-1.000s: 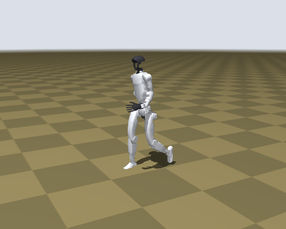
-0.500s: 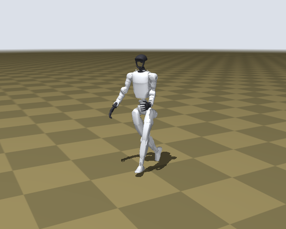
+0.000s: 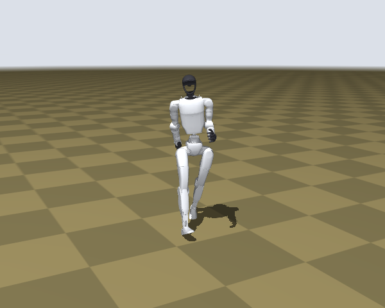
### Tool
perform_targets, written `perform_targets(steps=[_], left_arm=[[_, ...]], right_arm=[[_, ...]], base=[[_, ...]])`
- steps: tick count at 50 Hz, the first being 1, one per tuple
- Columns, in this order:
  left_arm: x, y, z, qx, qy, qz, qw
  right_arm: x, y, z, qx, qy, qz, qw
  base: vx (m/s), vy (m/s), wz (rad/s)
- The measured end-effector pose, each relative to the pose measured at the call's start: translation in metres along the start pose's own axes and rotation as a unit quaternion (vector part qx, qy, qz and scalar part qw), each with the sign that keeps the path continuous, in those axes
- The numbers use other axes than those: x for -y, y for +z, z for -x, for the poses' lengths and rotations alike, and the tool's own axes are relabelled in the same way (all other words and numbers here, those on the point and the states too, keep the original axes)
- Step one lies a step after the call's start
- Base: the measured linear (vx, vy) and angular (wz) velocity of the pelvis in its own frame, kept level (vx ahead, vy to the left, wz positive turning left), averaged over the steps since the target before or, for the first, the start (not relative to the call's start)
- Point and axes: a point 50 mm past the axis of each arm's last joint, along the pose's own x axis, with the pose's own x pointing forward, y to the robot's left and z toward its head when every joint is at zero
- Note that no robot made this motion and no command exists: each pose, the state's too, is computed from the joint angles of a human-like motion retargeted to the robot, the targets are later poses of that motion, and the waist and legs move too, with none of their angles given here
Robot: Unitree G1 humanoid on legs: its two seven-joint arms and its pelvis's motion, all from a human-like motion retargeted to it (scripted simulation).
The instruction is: Walk run
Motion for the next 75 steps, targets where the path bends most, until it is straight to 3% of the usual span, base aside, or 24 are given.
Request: perform_targets(steps=[5,13,20,26,33,43,50,55,59,64,70,75], left_arm=[[0.006,-0.018,0.037,-0.064,0.015,0.011,0.998],[0.017,-0.025,0.051,-0.097,0.002,0.012,0.995],[0.011,-0.022,0.061,-0.097,0.008,0.012,0.995],[0.008,-0.020,0.064,-0.100,0.033,0.011,0.994],[0.004,-0.030,0.079,-0.143,0.091,0.026,0.985],[0.000,-0.019,0.026,-0.074,0.068,0.029,0.994],[0.004,0.002,-0.003,-0.005,0.052,0.036,0.998],[-0.013,0.009,-0.008,0.017,0.056,0.013,0.998],[-0.018,-0.003,0.011,-0.021,0.086,0.018,0.996],[-0.005,-0.018,0.037,-0.078,0.085,0.042,0.992],[0.003,-0.023,0.051,-0.098,0.062,0.045,0.992],[0.001,-0.026,0.068,-0.121,0.091,0.047,0.987]], right_arm=[[0.045,-0.001,0.007,-0.007,-0.056,-0.076,0.996],[0.147,0.091,0.046,0.208,-0.128,-0.249,0.937],[0.238,0.149,0.130,0.394,-0.273,-0.171,0.861],[0.282,0.161,0.191,0.417,-0.398,-0.089,0.812],[0.249,0.165,0.153,0.411,-0.361,-0.084,0.833],[0.094,0.082,0.023,0.183,-0.088,-0.197,0.959],[-0.018,0.016,-0.002,0.039,0.040,-0.221,0.974],[-0.060,-0.016,0.001,-0.046,0.134,-0.197,0.970],[-0.044,-0.028,0.002,-0.078,0.109,-0.178,0.975],[0.014,-0.007,0.002,-0.029,0.005,-0.202,0.979],[0.110,0.062,0.027,0.103,-0.088,-0.231,0.963],[0.193,0.145,0.086,0.296,-0.186,-0.198,0.916]], base=[[1.22,-0.28,1.33],[0.89,-0.32,0.70],[0.97,-0.21,-0.22],[0.96,-0.18,0.06],[1.32,-0.03,-0.15],[1.15,0.05,1.32],[1.06,-0.04,2.04],[1.02,-0.21,0.69],[1.26,-0.34,0.29],[1.18,-0.26,1.33],[1.03,-0.30,0.47],[0.82,-0.16,-0.26]])
